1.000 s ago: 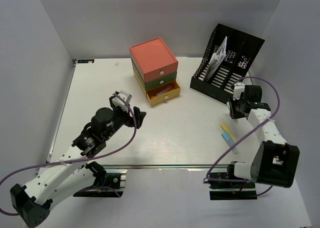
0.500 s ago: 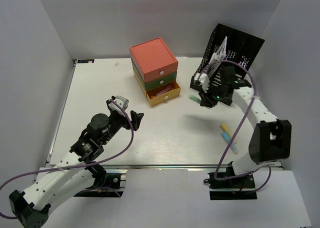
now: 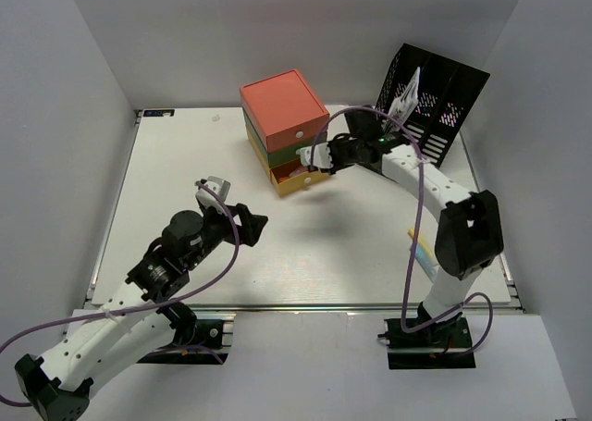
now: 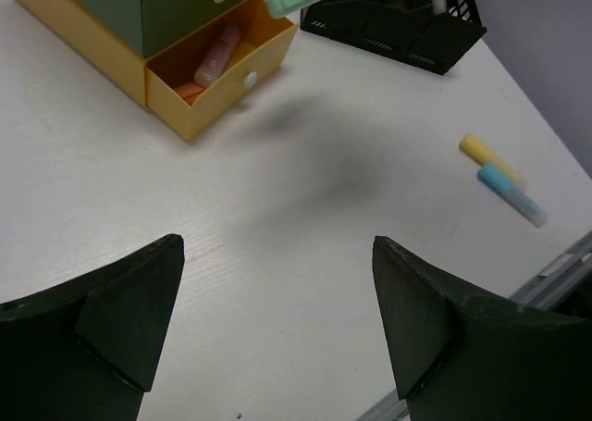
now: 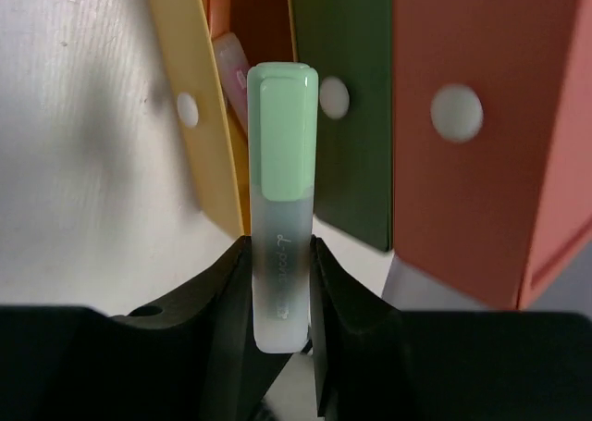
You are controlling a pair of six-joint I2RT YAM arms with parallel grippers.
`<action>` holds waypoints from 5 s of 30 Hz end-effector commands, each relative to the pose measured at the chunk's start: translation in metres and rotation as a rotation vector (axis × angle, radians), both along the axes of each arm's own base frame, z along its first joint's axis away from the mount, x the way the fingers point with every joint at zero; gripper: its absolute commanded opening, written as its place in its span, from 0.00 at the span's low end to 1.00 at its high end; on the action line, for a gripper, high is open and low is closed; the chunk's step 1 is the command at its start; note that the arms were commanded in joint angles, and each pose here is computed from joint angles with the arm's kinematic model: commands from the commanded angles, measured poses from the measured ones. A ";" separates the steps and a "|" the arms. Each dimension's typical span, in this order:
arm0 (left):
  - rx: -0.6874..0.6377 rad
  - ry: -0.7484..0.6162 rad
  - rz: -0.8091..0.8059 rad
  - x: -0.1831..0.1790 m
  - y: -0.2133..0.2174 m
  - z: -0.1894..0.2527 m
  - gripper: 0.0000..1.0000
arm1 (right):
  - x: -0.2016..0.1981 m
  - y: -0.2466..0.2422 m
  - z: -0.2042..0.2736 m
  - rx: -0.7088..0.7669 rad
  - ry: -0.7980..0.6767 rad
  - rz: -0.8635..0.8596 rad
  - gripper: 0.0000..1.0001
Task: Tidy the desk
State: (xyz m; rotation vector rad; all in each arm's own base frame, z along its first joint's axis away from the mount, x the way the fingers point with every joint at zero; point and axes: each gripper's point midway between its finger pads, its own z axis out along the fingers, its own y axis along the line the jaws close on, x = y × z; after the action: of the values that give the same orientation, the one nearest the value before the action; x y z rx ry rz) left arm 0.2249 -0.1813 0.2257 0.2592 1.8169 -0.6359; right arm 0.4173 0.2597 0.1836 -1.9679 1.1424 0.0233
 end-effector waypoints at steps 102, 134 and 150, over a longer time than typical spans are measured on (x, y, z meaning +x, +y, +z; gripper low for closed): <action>0.153 -0.098 -0.218 0.013 -0.036 0.012 0.62 | -0.089 -0.204 -0.099 -0.015 0.718 -0.811 0.00; 0.221 -0.104 -0.135 0.026 -0.023 -0.007 0.61 | 0.029 0.111 -0.010 -0.092 -0.277 0.078 0.02; 0.221 -0.106 -0.142 0.025 -0.023 -0.007 0.61 | 0.032 0.117 -0.041 -0.067 -0.168 -0.004 0.52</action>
State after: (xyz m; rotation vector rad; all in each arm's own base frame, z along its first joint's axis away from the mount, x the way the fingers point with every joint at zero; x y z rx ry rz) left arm 0.2494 -0.2064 0.2155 0.5696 1.7988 -0.5119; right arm 0.4397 0.3642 0.1199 -2.0636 1.0697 -0.1686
